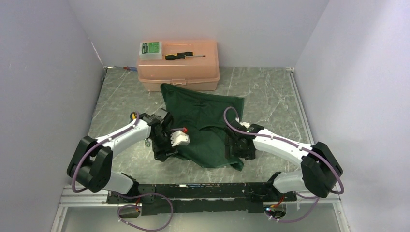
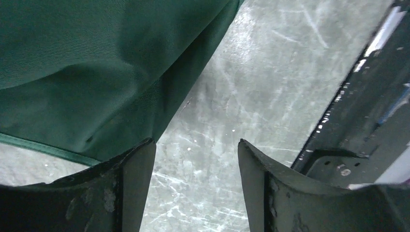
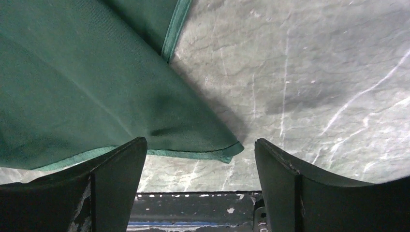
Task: Fold the napkin into a case and place the utensils inside
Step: Flatten out the crumpled napkin at the center of the board.
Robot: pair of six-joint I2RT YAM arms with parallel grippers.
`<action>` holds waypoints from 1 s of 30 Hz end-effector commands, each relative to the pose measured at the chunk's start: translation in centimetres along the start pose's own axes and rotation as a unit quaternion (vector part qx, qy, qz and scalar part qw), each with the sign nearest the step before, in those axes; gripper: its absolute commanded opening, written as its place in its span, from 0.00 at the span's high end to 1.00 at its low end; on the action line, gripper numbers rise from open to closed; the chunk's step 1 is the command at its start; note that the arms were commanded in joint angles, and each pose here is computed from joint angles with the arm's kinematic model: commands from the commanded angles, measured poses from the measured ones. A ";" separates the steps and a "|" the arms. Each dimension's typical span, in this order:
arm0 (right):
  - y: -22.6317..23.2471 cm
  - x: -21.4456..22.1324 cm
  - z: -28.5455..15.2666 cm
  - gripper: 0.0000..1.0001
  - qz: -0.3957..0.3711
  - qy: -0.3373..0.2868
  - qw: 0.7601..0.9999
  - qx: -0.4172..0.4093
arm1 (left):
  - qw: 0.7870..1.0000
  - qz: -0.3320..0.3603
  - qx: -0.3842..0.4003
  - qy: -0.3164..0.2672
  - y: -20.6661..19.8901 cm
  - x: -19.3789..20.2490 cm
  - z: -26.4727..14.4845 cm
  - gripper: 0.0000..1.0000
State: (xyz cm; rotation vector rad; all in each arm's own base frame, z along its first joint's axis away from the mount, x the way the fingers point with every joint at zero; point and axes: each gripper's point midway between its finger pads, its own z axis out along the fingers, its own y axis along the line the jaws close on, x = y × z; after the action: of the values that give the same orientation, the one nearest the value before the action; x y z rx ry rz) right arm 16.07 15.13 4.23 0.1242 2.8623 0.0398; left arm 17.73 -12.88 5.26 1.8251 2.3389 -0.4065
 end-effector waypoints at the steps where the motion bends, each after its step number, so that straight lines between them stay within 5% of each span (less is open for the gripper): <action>1: 1.2 0.9 0.5 0.18 0.014 0.020 0.999 -0.033 | 0.998 0.029 -0.050 0.001 2.5 0.3 2.0 0.38; 9: 2.0 1.1 1.1 0.55 0.013 0.028 0.998 -0.050 | 0.996 0.008 -0.085 -0.006 4.2 -0.4 2.4 0.56; 13: 1.8 0.3 0.9 0.82 0.015 0.016 0.999 -0.042 | 0.995 -0.001 -0.104 -0.004 5.3 -0.9 2.1 0.94; 16: 1.2 -1.9 -0.5 1.00 0.027 -0.014 0.999 -0.041 | 0.994 -0.007 -0.109 -0.019 5.8 -2.2 0.4 0.97; 25: -1.8 -7.5 -5.3 1.00 0.046 -0.088 0.995 -0.024 | 0.987 -0.035 -0.120 -0.103 8.2 -6.4 -6.9 0.97; 28: -2.0 -8.7 -6.2 1.00 0.047 -0.100 0.994 -0.023 | 0.992 -0.022 -0.069 -0.101 6.5 -6.2 -7.2 0.97; 30: -1.9 -9.0 -6.3 1.00 0.045 -0.102 0.993 -0.023 | 0.995 -0.006 -0.028 -0.091 4.2 -5.5 -6.1 0.88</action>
State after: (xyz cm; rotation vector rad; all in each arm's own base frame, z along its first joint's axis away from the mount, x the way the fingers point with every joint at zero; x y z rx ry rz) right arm 22.25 13.28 11.16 0.2745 2.6745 0.1582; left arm 28.54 -14.55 12.54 1.5315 2.2011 -0.2585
